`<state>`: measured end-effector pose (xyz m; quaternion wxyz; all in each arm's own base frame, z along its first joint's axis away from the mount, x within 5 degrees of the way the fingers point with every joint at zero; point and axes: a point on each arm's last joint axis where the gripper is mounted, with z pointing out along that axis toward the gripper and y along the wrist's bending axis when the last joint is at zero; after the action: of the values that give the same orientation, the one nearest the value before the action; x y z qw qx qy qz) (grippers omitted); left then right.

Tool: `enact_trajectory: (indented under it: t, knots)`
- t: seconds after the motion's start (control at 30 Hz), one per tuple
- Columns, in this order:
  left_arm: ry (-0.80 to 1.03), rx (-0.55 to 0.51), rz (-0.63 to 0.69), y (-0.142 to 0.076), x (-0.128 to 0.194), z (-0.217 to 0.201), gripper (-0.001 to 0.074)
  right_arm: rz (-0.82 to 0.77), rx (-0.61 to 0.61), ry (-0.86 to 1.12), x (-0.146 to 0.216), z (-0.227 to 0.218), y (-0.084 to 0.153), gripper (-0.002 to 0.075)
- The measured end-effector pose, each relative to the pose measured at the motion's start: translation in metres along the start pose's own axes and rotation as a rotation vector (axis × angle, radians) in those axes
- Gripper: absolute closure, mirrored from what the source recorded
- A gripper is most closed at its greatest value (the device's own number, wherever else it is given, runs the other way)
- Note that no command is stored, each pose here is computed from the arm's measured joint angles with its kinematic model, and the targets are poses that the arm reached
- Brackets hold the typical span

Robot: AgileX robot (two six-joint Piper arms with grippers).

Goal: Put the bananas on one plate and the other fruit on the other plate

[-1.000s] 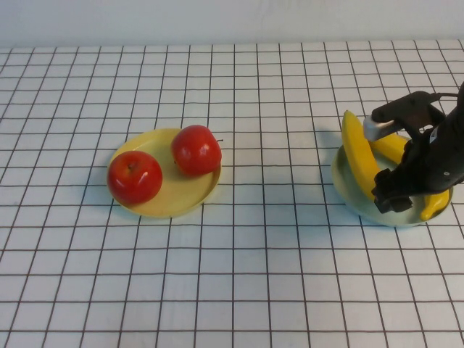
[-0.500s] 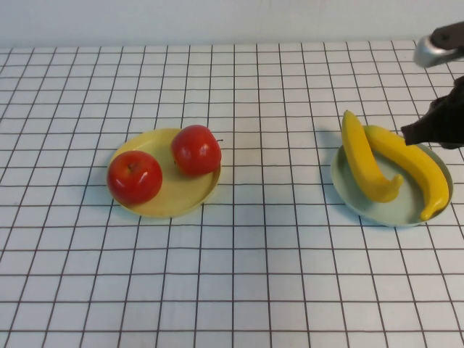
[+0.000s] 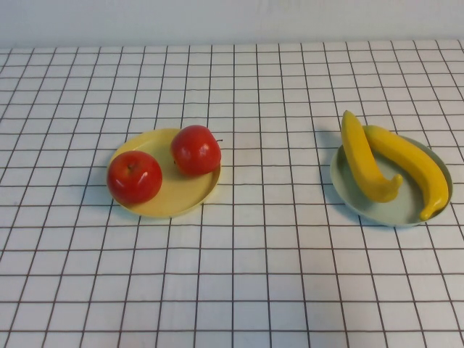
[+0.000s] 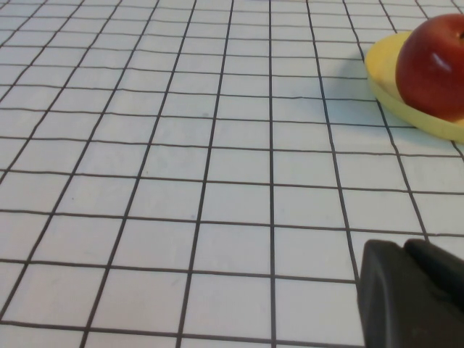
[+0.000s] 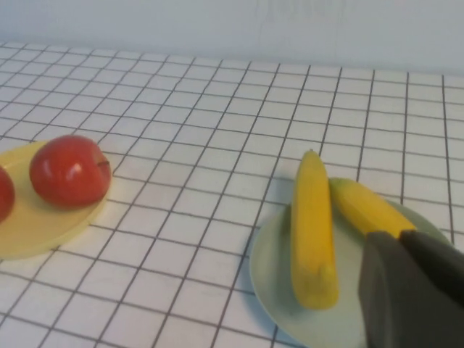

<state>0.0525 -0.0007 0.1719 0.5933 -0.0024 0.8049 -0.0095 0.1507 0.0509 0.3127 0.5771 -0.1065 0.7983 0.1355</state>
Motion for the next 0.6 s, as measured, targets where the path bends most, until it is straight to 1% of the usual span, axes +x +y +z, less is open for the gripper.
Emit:
enact_trajectory:
  t: [0.17, 0.37, 0.5, 0.6]
  knots:
    - [0.000, 0.000, 0.000, 0.000, 0.000, 0.000, 0.0739, -0.005, 0.042, -0.021, 0.037, -0.006, -0.006, 0.0741]
    - [0.000, 0.000, 0.000, 0.000, 0.000, 0.000, 0.0739, -0.050, 0.118, -0.093, 0.066, -0.002, -0.016, 0.0741]
    - [0.000, 0.000, 0.000, 0.000, 0.000, 0.000, 0.0739, -0.053, 0.154, -0.118, 0.086, -0.004, -0.021, 0.0741]
    - [0.000, 0.000, 0.000, 0.000, 0.000, 0.000, 0.0739, -0.033, 0.167, -0.121, 0.108, -0.013, -0.023, 0.0741]
